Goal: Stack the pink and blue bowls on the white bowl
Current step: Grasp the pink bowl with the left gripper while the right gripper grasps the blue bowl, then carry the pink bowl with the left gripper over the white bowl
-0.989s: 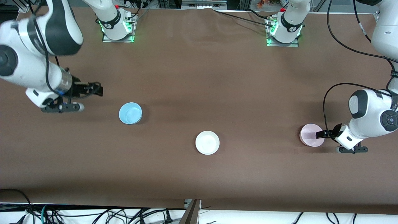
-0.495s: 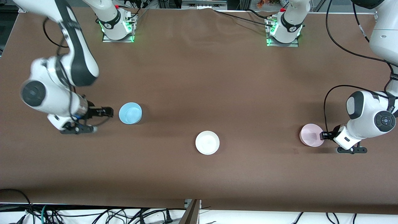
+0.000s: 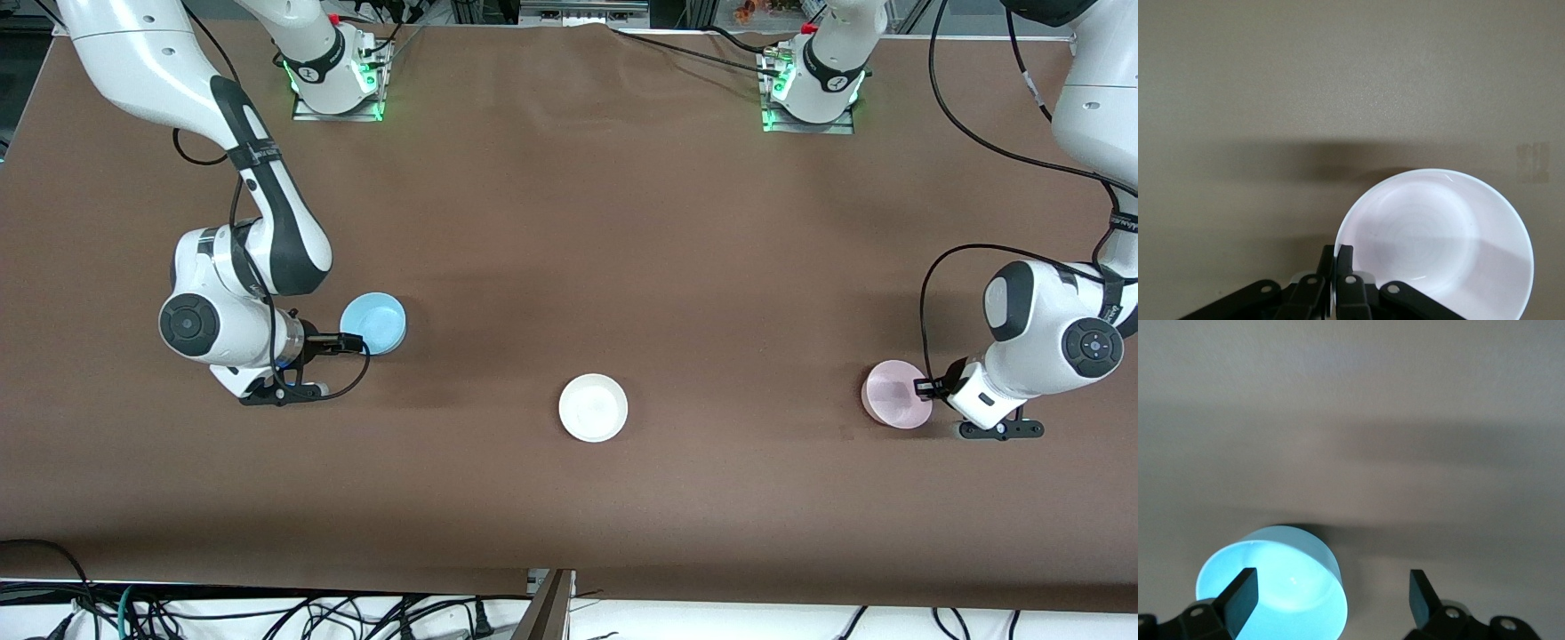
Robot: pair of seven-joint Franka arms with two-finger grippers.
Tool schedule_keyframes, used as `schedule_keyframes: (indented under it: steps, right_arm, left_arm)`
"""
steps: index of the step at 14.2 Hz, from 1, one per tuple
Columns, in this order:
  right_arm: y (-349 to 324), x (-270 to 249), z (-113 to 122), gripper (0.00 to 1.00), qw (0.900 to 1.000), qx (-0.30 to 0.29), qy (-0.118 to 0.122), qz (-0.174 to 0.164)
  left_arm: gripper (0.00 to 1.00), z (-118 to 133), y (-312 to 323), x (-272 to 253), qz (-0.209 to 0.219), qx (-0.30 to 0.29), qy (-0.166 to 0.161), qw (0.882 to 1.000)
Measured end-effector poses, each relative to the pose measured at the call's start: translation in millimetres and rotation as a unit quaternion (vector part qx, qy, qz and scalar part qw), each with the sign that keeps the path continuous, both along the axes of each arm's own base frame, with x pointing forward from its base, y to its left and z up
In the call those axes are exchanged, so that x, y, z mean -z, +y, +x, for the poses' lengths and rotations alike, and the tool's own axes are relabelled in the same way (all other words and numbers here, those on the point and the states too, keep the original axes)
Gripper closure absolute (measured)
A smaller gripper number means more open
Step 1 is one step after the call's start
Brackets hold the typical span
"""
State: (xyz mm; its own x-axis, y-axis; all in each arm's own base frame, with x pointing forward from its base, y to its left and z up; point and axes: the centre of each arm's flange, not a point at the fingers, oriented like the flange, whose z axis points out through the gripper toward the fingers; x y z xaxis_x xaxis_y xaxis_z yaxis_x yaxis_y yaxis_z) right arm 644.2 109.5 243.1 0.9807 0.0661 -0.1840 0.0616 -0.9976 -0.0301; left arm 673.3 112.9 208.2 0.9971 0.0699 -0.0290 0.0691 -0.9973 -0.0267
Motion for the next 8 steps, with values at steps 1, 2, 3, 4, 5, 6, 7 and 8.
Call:
schedule_keyframes:
  steps: [1,2,3,4,5,6,7,8]
  right_arm:
    - [-0.4,3.9,-2.9,0.01,1.0,0.0,0.005,-0.001]
    - [-0.6,6.7,-4.9,0.03,1.0,0.0,0.007,-0.001]
    - [-0.8,9.5,-6.7,0.03,1.0,0.0,0.008,-0.001]
    - [-1.1,13.3,-8.9,0.07,1.0,0.0,0.008,-0.001]
    - [-1.4,17.6,-11.3,0.19,1.0,0.0,0.008,-0.001]
    - [-1.8,21.0,-13.2,0.3,1.0,0.001,0.008,-0.001]
    - [-2.0,23.2,-14.6,0.41,1.0,0.002,0.008,0.0]
    - [-2.2,24.6,-15.6,0.48,1.0,0.003,0.009,0.0]
  left_arm:
    - [0.96,0.5,-3.1,0.1,0.0,-0.01,0.0,1.0]
    - [0.96,1.4,-9.4,-0.3,0.001,-0.024,0.0,1.0]
    - [0.96,2.6,-19.6,-1.7,0.002,-0.039,0.003,0.999]
    - [0.96,4.2,-35.2,-5.5,0.004,-0.053,0.007,0.999]
    - [0.96,6.3,-56.2,-11.8,0.004,-0.065,0.011,0.998]
    - [0.97,8.3,-80.0,-19.4,0.001,-0.075,0.014,0.997]
    - [0.97,9.9,-105.7,-28.1,-0.004,-0.086,0.015,0.996]
    - [0.97,11.5,-129.4,-38.8,-0.013,-0.1,0.018,0.995]
